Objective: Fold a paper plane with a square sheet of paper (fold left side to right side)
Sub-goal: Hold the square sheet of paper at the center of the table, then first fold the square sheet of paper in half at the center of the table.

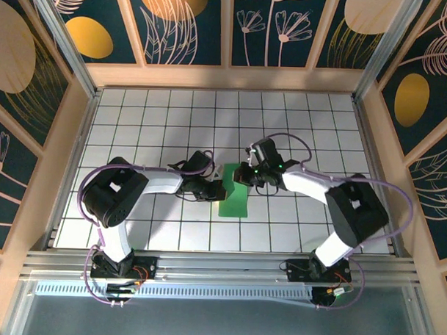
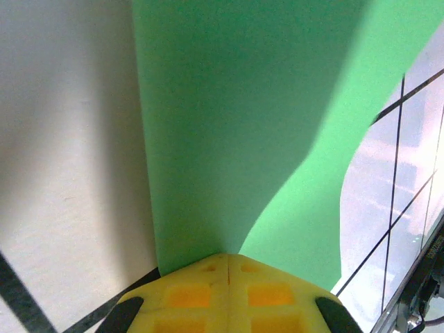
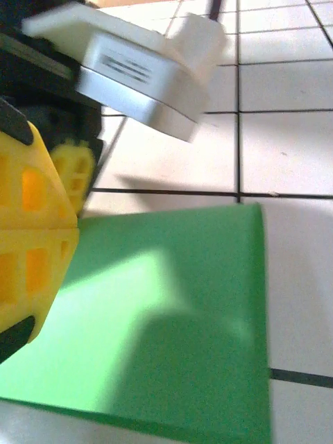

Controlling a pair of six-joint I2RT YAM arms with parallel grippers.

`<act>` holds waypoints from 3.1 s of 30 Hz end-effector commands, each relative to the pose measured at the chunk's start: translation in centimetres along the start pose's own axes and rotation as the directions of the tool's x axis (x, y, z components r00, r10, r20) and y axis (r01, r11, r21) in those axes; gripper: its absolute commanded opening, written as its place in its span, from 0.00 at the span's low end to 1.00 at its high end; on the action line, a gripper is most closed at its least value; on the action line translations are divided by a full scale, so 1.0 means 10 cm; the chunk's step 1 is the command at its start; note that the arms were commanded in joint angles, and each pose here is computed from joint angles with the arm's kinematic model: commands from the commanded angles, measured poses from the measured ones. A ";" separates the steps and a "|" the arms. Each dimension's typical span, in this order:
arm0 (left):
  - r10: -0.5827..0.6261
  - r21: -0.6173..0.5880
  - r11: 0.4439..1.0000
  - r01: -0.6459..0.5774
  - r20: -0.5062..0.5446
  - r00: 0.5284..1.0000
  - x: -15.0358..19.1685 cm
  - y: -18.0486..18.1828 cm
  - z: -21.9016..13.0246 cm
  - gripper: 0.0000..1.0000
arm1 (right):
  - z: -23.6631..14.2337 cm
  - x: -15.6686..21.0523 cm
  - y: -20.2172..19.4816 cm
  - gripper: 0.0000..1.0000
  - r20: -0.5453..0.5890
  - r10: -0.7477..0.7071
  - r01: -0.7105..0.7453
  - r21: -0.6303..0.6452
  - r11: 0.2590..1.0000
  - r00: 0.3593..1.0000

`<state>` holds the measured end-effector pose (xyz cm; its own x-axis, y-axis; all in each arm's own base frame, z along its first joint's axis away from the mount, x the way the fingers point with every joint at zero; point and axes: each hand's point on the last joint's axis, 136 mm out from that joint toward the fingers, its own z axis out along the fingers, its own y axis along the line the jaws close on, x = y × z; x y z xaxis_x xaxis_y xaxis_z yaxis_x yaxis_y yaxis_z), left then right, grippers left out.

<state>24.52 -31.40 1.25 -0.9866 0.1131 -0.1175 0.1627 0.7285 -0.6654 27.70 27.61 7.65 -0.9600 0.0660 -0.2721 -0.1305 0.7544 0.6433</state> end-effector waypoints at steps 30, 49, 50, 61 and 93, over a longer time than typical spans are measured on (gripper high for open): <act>-0.014 -0.024 1.000 0.016 0.094 0.995 -0.36 -0.12 0.01 0.01 | 0.18 1.24 -0.74 0.00 -0.221 0.160 -0.109 0.223 0.969 0.962; -0.047 -0.089 0.994 0.060 0.140 0.989 -0.48 0.21 0.07 0.01 | 0.18 1.38 -0.98 0.00 -0.247 0.177 -0.094 0.313 0.945 0.953; -0.051 -0.092 0.994 0.065 0.146 0.988 -0.49 0.24 0.07 0.01 | 0.17 1.38 -0.98 0.00 -0.249 0.178 -0.095 0.314 0.945 0.952; -0.065 -0.113 0.990 0.090 0.202 0.977 -0.73 0.43 0.02 0.01 | 0.16 1.44 -1.05 0.00 -0.258 0.179 -0.087 0.331 0.940 0.949; -0.078 -0.119 0.985 0.126 0.344 0.936 -1.75 0.70 -0.18 0.01 | 0.18 1.45 -1.01 0.00 -0.256 0.190 -0.109 0.301 0.947 0.948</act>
<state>39.25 -30.16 1.50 -0.9684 -0.1060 -0.2257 0.0734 0.7438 -0.6643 20.79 27.21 1.25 -0.9884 0.0527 -0.1423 -0.0482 0.7800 0.6240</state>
